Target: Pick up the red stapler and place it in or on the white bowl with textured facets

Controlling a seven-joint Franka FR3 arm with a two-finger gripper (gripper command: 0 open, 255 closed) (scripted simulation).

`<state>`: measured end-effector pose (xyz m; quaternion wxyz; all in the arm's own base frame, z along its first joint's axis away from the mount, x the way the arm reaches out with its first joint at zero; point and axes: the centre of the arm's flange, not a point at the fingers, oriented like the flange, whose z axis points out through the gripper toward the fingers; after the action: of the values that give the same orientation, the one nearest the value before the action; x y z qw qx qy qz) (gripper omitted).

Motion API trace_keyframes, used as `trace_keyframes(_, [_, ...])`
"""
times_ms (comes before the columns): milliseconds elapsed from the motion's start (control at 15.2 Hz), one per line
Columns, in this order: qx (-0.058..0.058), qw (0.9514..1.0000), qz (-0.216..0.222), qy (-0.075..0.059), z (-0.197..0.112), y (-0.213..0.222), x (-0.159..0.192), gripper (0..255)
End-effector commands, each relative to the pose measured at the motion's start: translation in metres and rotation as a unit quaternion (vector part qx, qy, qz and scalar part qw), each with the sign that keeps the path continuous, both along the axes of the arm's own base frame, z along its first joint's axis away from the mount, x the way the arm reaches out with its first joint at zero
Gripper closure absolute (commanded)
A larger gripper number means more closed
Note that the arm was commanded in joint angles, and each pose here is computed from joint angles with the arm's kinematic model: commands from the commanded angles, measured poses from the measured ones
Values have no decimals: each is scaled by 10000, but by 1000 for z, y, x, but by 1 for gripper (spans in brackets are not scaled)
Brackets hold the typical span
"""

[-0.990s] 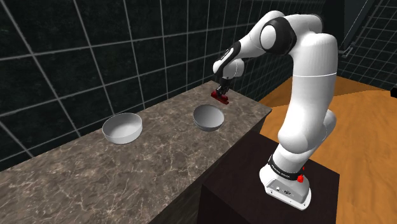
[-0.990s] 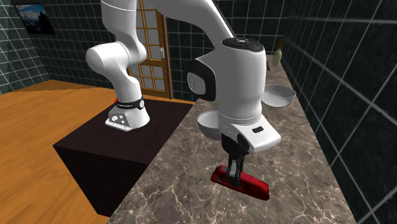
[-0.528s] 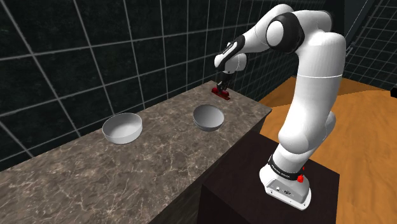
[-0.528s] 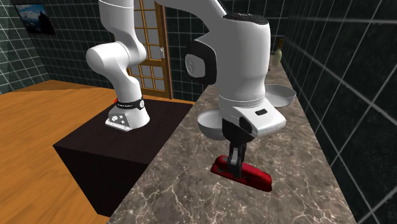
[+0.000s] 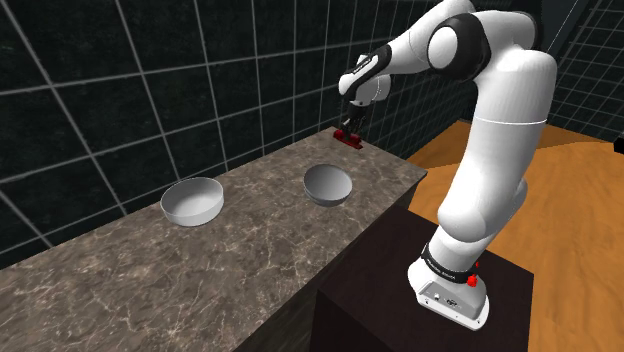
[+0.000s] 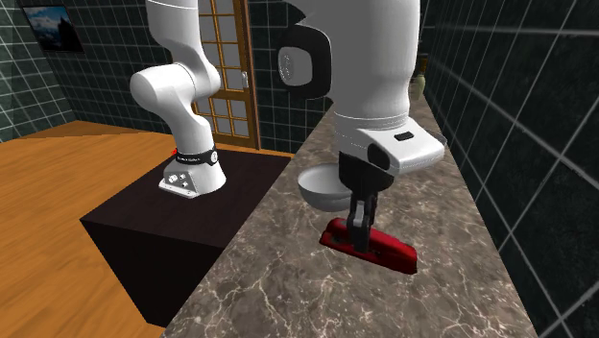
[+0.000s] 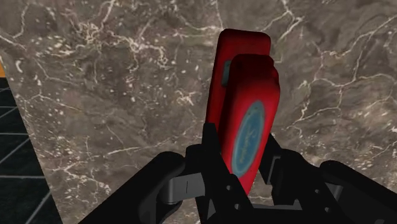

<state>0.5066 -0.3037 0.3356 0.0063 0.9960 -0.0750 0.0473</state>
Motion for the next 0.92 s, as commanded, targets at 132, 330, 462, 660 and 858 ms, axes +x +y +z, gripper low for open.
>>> trace_keyframes(132, [1, 10000, 0, 1, 23, -1, 0, 255])
trace_keyframes(330, [1, 10000, 0, 1, 39, -1, 0, 255])
trace_keyframes(462, [1, 10000, 0, 1, 49, -1, 0, 255])
trace_keyframes(660, [1, 10000, 0, 1, 51, 24, -8, 255])
trace_keyframes(858, [1, 10000, 0, 1, 52, 62, -19, 255])
